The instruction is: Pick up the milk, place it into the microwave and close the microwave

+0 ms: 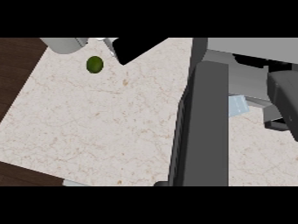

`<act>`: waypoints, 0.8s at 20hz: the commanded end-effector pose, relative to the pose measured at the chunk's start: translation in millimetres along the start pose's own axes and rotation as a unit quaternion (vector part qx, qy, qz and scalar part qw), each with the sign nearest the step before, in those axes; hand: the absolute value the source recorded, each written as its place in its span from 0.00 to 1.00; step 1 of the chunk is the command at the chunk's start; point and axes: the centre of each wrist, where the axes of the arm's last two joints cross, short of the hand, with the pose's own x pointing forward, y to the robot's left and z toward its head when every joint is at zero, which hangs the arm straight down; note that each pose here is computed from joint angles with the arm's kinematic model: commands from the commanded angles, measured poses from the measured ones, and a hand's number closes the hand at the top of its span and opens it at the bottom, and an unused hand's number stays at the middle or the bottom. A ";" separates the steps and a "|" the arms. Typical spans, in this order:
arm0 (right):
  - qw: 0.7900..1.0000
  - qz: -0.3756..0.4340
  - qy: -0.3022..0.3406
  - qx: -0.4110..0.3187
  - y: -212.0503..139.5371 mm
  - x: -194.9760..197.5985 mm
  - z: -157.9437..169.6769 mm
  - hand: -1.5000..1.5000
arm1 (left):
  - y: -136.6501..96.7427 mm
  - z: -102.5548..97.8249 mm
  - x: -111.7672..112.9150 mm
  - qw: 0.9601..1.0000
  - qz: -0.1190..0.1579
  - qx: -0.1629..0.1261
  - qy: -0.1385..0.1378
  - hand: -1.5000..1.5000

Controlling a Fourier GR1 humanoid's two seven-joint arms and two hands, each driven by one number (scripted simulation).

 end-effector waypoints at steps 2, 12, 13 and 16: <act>0.997 0.009 0.013 0.070 24.8 11.4 -0.9 0.00 | 4.9 -6.3 -2.0 1.000 -0.006 -0.005 0.003 0.00; 0.998 0.017 0.022 0.055 84.6 53.4 -5.3 0.00 | 1.5 -10.0 -15.0 1.000 0.006 -0.016 0.015 0.00; 0.998 0.015 0.020 0.057 86.1 57.1 -7.1 0.00 | 3.4 -8.7 -16.8 1.000 0.014 -0.013 0.021 0.00; 0.998 0.001 -0.007 0.061 101.5 60.1 -0.1 0.00 | 6.2 -7.5 -14.5 1.000 0.003 -0.014 0.027 0.00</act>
